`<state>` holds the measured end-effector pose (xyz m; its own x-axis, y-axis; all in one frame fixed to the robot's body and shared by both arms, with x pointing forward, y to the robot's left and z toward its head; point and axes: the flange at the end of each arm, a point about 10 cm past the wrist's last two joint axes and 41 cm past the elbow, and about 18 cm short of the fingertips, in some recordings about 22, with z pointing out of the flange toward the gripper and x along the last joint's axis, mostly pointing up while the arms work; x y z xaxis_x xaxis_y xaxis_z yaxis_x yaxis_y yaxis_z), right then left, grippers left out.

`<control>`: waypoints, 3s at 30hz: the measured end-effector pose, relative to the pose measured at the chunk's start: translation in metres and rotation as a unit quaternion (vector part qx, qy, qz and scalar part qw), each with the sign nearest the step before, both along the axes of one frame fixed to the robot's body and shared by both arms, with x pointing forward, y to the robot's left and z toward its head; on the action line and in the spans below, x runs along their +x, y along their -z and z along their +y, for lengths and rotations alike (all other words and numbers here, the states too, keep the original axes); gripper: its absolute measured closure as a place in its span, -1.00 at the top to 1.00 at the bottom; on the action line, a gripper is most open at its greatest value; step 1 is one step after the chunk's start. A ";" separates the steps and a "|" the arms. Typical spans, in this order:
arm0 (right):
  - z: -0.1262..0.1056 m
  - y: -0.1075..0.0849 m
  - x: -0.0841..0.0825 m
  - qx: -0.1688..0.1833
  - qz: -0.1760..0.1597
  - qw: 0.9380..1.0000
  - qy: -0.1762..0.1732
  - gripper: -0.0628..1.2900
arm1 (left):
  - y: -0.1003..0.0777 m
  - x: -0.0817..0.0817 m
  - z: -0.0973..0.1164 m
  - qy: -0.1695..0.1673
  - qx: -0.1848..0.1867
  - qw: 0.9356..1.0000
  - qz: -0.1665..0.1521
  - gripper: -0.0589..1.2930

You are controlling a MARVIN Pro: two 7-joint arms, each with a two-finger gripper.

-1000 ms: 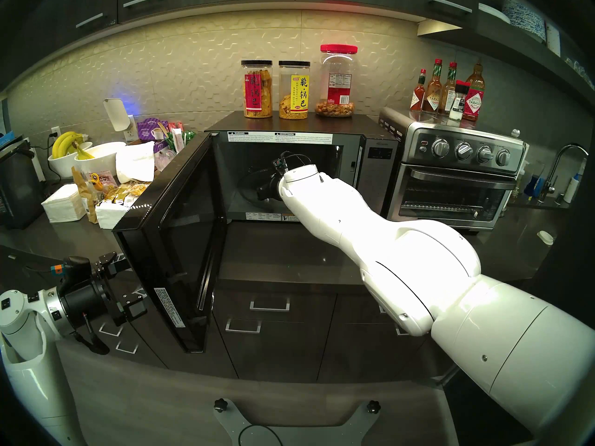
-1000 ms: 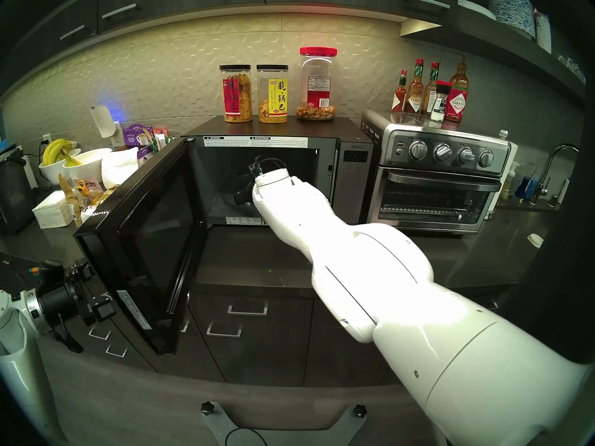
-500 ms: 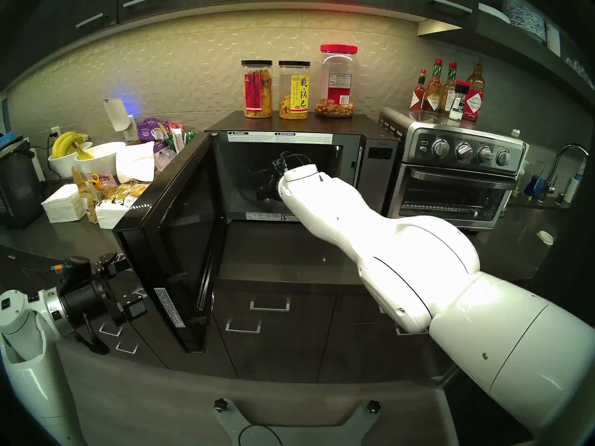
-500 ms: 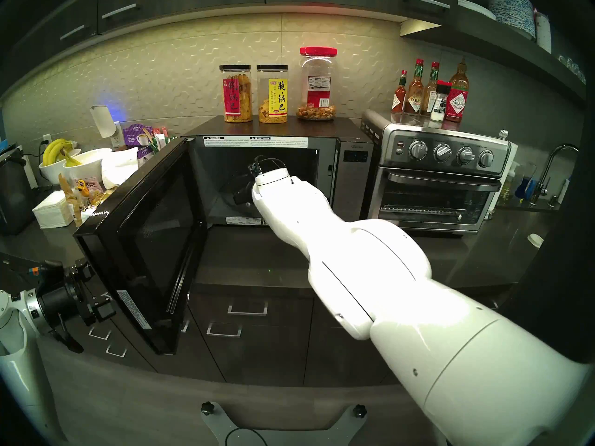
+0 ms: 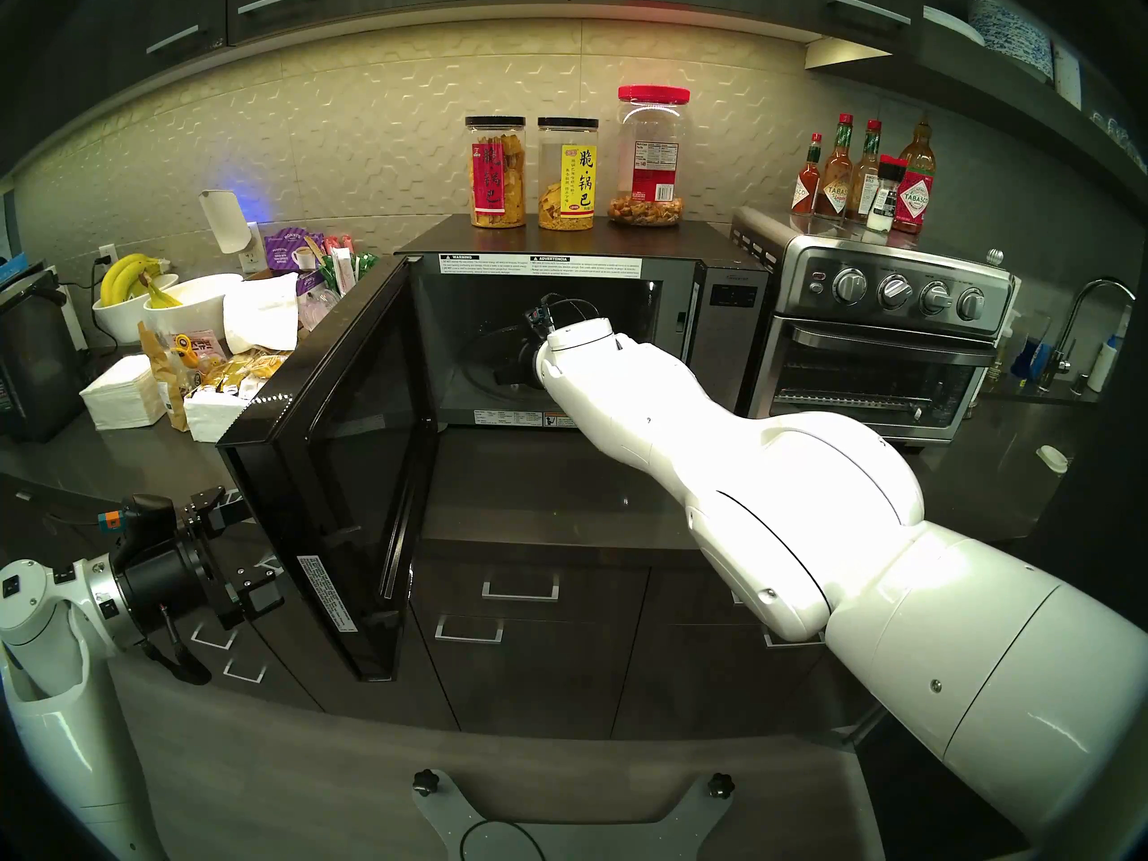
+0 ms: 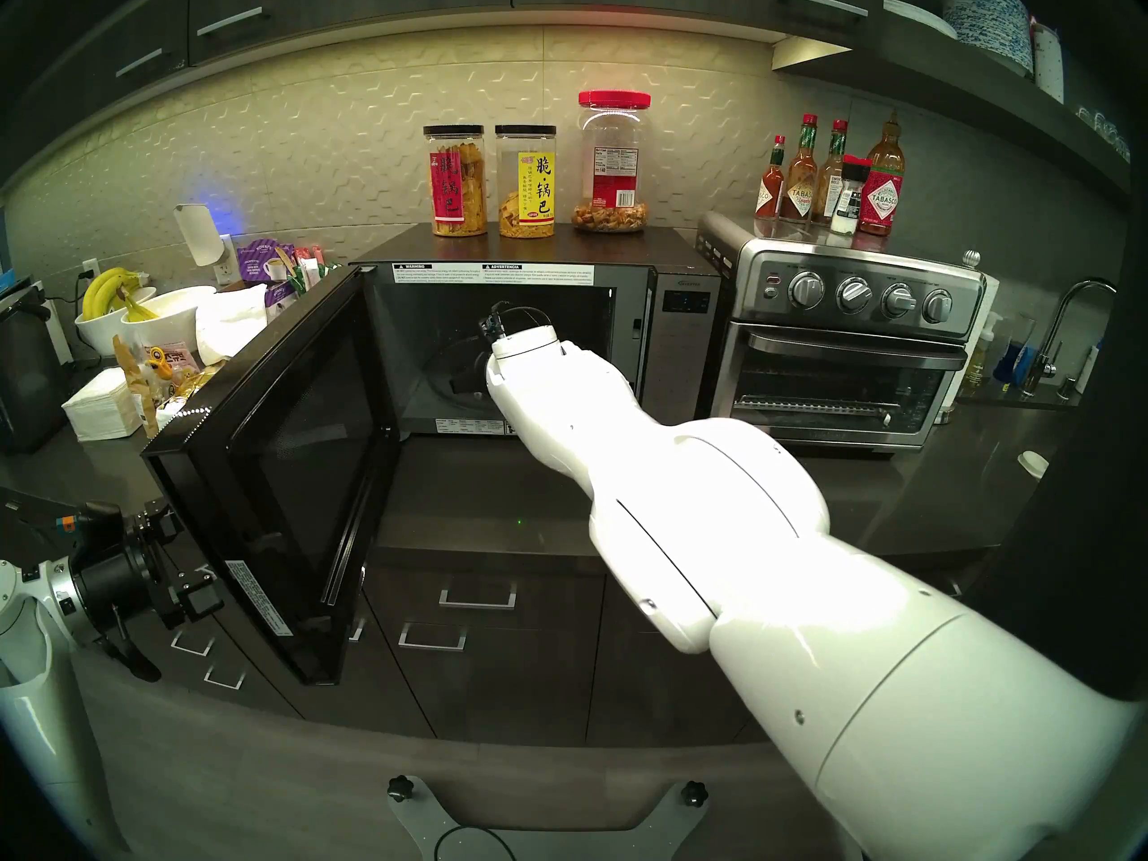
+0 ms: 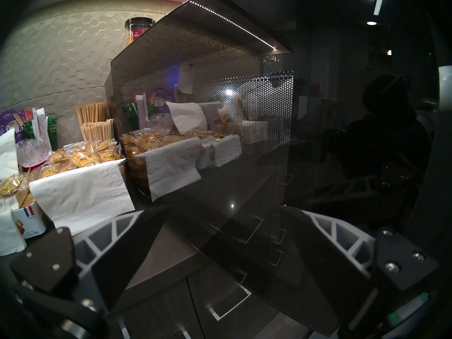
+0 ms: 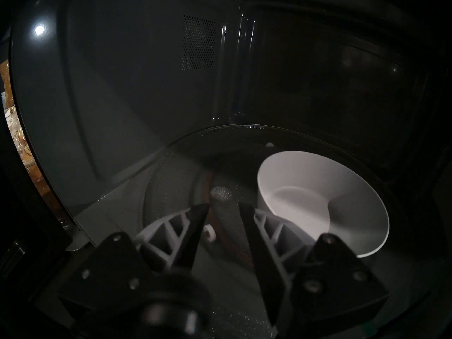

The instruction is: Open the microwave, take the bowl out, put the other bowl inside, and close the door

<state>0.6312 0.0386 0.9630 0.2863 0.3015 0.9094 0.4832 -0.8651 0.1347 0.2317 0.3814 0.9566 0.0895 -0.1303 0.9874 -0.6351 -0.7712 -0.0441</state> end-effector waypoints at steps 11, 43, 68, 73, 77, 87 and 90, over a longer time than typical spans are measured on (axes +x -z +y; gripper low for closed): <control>0.001 -0.005 0.001 0.004 -0.005 1.000 -0.003 -0.02 | 0.000 0.000 0.000 0.000 0.000 1.000 0.000 0.92; -0.009 -0.012 0.007 -0.016 -0.005 1.000 0.008 0.55 | 0.000 0.000 0.000 0.000 0.000 1.000 0.000 0.92; -0.012 -0.011 0.008 -0.028 0.005 1.000 0.010 0.85 | 0.000 0.000 0.000 0.000 0.000 1.000 0.000 0.92; -0.012 -0.011 0.008 -0.030 0.006 0.999 0.010 0.70 | 0.000 0.000 0.000 0.000 0.000 1.000 0.000 0.92; -0.012 -0.009 0.008 -0.033 0.007 0.999 0.012 0.25 | 0.000 0.000 0.000 0.000 0.000 1.000 0.000 0.92; -0.012 -0.008 0.007 -0.041 0.004 0.999 0.016 0.23 | 0.000 0.000 0.000 0.000 0.000 1.000 0.000 0.92; -0.011 -0.007 0.007 -0.043 0.003 0.999 0.017 0.23 | 0.000 0.000 0.000 0.000 0.000 1.000 0.000 0.92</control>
<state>0.6383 0.0271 0.9704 0.3031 0.3688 0.8787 0.4555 -0.8660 0.2063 0.2317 0.3814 0.9566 0.0896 -0.1303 0.9874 -0.6350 -0.7712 -0.0441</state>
